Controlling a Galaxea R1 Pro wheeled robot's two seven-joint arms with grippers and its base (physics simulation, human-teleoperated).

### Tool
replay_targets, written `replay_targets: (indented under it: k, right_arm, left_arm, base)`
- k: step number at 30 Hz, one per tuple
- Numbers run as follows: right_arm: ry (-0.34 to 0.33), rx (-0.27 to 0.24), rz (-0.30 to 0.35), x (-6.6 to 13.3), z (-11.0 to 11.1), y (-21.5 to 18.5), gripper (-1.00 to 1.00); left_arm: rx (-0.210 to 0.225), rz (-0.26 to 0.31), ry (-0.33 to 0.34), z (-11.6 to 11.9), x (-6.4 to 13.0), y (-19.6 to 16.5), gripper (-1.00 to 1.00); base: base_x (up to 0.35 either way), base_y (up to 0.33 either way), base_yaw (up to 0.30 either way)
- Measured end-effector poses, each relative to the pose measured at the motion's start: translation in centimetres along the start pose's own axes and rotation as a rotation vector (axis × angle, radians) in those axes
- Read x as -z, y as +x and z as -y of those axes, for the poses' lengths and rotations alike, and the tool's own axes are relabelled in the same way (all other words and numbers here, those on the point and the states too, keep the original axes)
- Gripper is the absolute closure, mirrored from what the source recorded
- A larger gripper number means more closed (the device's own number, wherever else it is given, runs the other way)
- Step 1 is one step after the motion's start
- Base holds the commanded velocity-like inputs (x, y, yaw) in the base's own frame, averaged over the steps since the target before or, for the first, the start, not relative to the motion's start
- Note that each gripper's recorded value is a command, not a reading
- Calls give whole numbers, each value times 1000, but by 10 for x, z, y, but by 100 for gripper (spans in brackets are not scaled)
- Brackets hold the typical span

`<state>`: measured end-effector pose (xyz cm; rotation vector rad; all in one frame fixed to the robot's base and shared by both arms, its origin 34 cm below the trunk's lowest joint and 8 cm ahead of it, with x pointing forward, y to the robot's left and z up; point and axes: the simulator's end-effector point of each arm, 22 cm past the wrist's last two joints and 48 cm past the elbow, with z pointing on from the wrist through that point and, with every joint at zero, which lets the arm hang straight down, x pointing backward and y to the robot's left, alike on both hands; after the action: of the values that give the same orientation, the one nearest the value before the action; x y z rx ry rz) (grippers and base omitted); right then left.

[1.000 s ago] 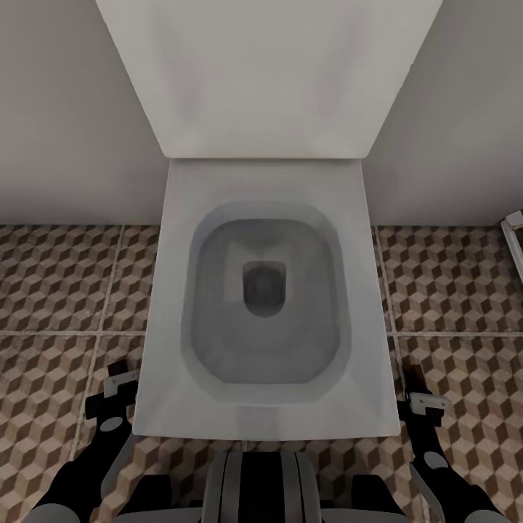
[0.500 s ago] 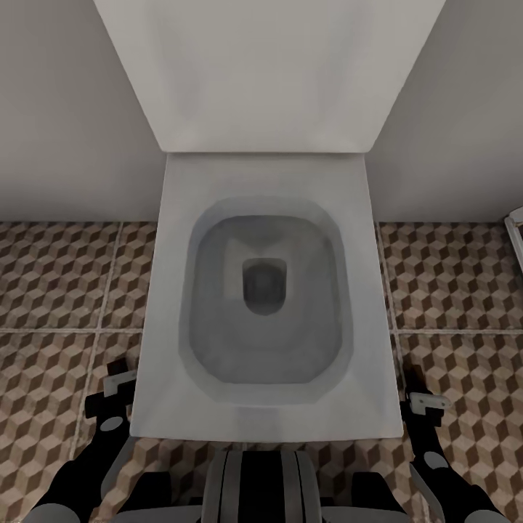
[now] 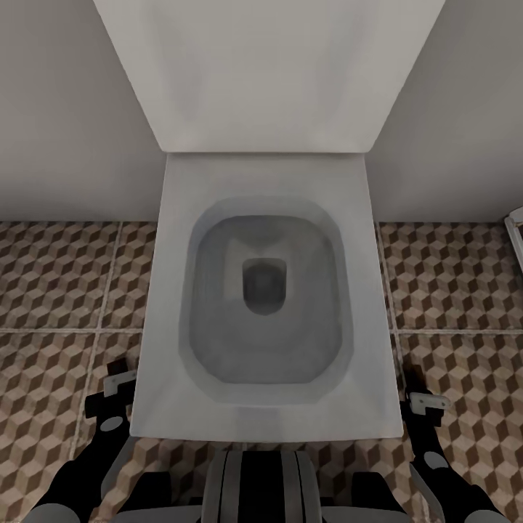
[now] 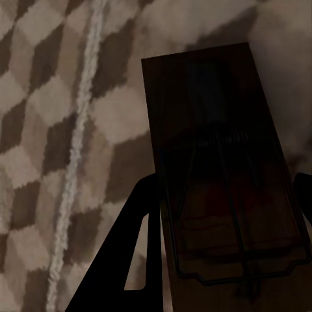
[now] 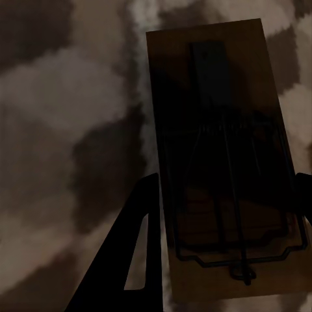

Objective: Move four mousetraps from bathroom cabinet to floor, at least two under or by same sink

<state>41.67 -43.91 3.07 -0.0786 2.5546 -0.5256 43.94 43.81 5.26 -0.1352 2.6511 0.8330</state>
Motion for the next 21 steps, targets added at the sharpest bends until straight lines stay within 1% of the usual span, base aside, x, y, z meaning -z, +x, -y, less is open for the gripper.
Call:
replay_targets:
  k: [21]
  right_arm:
    - [0,0,0,0,0,0,100]
  left_arm:
    - [0,0,0,0,0,0,100]
  base:
    - [0,0,0]
